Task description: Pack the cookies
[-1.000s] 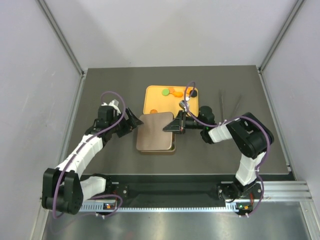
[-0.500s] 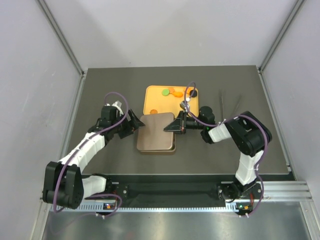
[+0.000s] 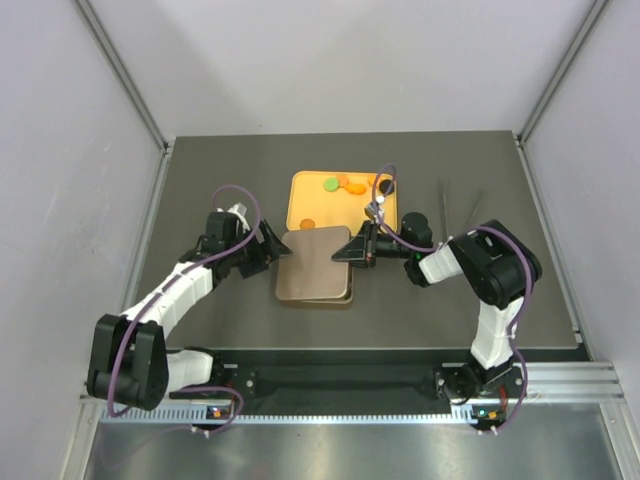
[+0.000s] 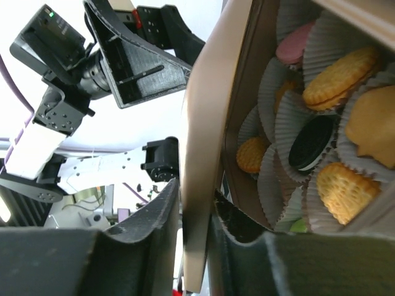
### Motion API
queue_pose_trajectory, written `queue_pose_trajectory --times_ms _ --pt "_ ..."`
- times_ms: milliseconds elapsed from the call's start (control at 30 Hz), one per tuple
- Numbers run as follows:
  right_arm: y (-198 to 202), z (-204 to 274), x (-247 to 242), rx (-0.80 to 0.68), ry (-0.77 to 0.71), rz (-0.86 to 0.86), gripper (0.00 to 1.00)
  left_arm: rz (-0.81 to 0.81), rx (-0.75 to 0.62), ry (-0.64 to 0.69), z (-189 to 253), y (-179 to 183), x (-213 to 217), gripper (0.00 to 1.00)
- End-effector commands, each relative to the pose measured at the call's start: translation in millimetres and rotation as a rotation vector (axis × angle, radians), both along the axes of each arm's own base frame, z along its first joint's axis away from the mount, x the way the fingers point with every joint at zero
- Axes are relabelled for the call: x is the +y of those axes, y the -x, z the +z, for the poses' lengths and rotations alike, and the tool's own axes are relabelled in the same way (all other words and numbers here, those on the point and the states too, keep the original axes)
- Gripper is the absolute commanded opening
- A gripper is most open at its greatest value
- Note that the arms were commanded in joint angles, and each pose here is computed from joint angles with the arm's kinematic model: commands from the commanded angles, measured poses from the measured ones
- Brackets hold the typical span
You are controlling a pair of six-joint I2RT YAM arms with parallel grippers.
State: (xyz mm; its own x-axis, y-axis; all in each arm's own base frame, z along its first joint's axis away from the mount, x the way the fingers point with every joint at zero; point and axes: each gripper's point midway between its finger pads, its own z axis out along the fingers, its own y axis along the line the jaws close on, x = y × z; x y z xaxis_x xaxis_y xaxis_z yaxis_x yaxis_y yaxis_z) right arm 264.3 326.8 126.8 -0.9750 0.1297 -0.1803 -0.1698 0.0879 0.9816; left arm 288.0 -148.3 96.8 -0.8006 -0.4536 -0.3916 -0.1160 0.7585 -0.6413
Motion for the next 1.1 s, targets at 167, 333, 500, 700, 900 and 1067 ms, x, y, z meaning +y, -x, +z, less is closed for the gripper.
queue_pose_trajectory --times_ms 167,333,500,700,900,1067 --pt "-10 6 -13 -0.067 -0.028 -0.041 0.29 -0.006 -0.054 0.002 6 -11 -5 0.89" --pt "-12 3 -21 -0.057 -0.022 -0.057 0.29 -0.006 -0.047 0.001 2 -10 -6 0.89" --pt "-13 2 -30 -0.049 -0.017 -0.078 0.30 -0.009 -0.047 0.002 1 -11 -8 0.89" --pt "-15 -1 -41 -0.042 -0.002 -0.105 0.30 -0.021 -0.043 0.002 -1 -11 -13 0.88" --pt "-19 -8 -48 -0.039 0.054 -0.128 0.31 -0.024 -0.035 -0.002 -5 -10 -17 0.88" --pt "-25 -21 -54 -0.058 0.140 -0.156 0.31 -0.026 -0.029 -0.003 -8 -11 -21 0.88"
